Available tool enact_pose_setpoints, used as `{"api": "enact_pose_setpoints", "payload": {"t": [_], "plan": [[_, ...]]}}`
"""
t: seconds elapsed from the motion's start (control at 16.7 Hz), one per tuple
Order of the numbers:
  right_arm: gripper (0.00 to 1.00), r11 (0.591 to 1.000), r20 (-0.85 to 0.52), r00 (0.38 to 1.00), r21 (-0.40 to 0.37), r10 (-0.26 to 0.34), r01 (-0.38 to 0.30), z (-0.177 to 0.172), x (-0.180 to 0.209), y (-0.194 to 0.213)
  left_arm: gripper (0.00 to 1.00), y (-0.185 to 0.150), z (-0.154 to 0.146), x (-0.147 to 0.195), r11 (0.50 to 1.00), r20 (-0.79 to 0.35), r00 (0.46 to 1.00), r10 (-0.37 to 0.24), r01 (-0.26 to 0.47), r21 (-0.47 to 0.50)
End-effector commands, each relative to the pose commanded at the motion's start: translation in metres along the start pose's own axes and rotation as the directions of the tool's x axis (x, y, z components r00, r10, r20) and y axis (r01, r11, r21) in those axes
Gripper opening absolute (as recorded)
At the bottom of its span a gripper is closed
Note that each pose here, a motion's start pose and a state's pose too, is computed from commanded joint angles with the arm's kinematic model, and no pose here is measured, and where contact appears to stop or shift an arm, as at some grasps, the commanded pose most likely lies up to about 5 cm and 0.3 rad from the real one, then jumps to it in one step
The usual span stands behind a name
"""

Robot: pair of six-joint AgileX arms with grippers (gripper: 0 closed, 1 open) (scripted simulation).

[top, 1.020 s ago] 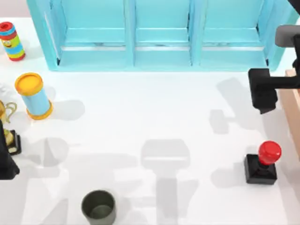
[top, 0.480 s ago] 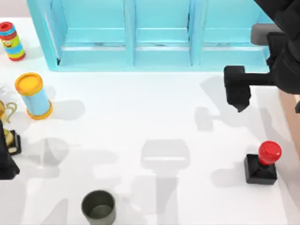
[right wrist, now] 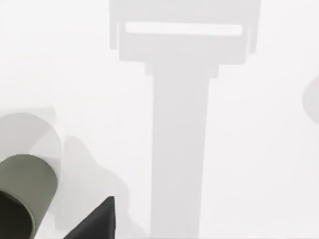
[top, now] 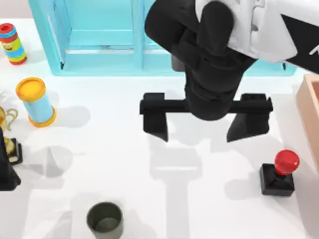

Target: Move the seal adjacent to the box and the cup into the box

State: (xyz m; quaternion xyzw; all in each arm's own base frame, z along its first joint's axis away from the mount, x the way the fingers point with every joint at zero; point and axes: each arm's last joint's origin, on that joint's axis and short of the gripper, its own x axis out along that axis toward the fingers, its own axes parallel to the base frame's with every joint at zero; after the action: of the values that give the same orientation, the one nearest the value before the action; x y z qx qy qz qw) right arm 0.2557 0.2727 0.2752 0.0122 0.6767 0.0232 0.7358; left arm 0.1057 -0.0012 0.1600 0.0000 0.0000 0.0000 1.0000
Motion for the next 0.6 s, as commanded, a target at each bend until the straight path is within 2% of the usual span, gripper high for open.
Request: {"api": "enact_pose_setpoints", "payload": {"t": [0.18,0.42,0.6], "plan": [[1.0,1.0,-0.029,1.0,-0.003,0.004,-0.004,-0.018,0.014,0.045,1.0,0.0,0.0,0.0,1.0,0.0,1.0,0.0,0.0,0.0],[1.0,0.999,-0.074,0.997,0.021,-0.033,0.034,-0.054,0.047,0.106,1.0,0.0,0.0,0.0,1.0,0.0,1.0,0.0,0.0,0.0],[1.0,0.998,-0.084,0.995,0.024,-0.047,0.05,-0.069,0.057,0.122,1.0,0.0,0.0,0.0,1.0,0.0,1.0,0.0,0.0,0.0]]}}
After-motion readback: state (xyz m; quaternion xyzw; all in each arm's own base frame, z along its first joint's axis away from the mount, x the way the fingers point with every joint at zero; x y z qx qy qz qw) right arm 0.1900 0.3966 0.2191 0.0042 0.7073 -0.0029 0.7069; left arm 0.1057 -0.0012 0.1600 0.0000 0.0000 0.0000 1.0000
